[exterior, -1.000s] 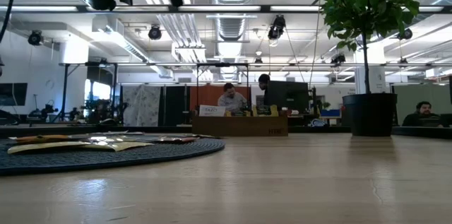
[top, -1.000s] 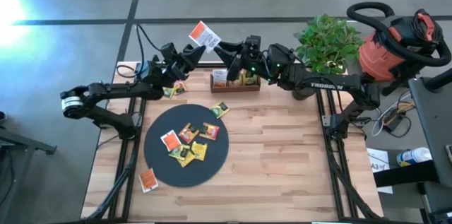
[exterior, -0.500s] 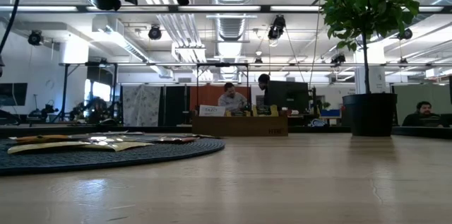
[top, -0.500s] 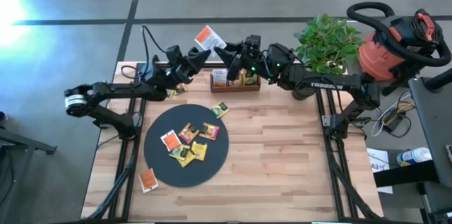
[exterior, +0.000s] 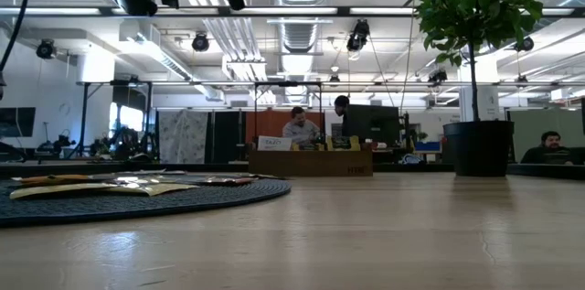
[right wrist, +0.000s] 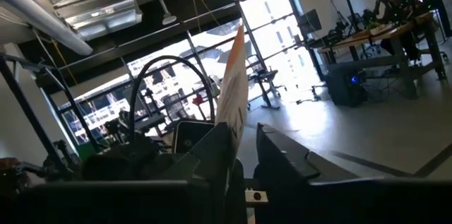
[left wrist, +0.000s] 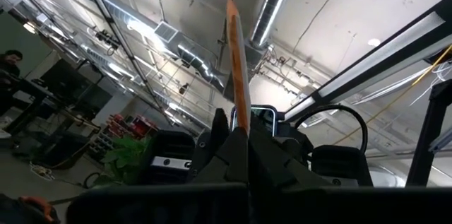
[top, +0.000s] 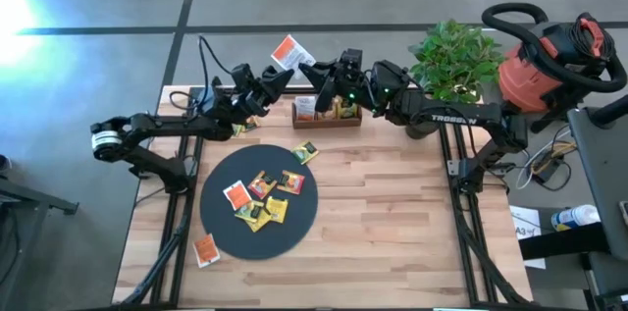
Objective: Pick & Place Tea
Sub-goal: Put the orange tea bag into the left section of the wooden organizer
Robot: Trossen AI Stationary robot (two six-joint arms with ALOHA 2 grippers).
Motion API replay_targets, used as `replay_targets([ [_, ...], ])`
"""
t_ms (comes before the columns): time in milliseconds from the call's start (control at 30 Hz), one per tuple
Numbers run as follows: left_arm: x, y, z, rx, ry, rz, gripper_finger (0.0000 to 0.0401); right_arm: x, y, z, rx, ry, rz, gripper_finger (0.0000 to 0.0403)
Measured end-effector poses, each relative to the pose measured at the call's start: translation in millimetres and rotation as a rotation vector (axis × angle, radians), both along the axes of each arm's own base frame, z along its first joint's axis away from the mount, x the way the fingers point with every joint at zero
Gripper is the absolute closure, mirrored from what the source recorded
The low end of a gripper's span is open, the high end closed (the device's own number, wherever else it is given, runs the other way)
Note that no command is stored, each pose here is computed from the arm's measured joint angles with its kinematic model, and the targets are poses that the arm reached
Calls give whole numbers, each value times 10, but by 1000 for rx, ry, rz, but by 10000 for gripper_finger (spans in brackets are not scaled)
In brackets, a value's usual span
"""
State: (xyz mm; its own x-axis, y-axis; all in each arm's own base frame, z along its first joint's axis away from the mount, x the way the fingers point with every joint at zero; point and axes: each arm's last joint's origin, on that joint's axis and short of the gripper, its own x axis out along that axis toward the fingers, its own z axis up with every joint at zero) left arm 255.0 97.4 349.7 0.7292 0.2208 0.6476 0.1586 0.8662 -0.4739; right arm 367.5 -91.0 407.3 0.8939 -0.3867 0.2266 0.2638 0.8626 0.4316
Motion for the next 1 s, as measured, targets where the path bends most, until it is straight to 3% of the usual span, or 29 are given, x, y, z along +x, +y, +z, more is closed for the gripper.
replay_targets([
  [200,1,-1,-5,4,4,4,387,0,1,0,-7,3,-2,387],
  [400,11,3,-19,6,23,12,343,-1,-2,-2,-21,12,-14,394],
  [600,61,19,-120,-41,155,8,319,-8,-5,-1,-78,45,-33,394],
  [767,-24,-12,-252,-68,252,15,318,-74,9,12,-130,145,-64,394],
  [1000,-431,-160,-466,-80,294,44,318,-98,-18,147,-173,424,-119,394],
])
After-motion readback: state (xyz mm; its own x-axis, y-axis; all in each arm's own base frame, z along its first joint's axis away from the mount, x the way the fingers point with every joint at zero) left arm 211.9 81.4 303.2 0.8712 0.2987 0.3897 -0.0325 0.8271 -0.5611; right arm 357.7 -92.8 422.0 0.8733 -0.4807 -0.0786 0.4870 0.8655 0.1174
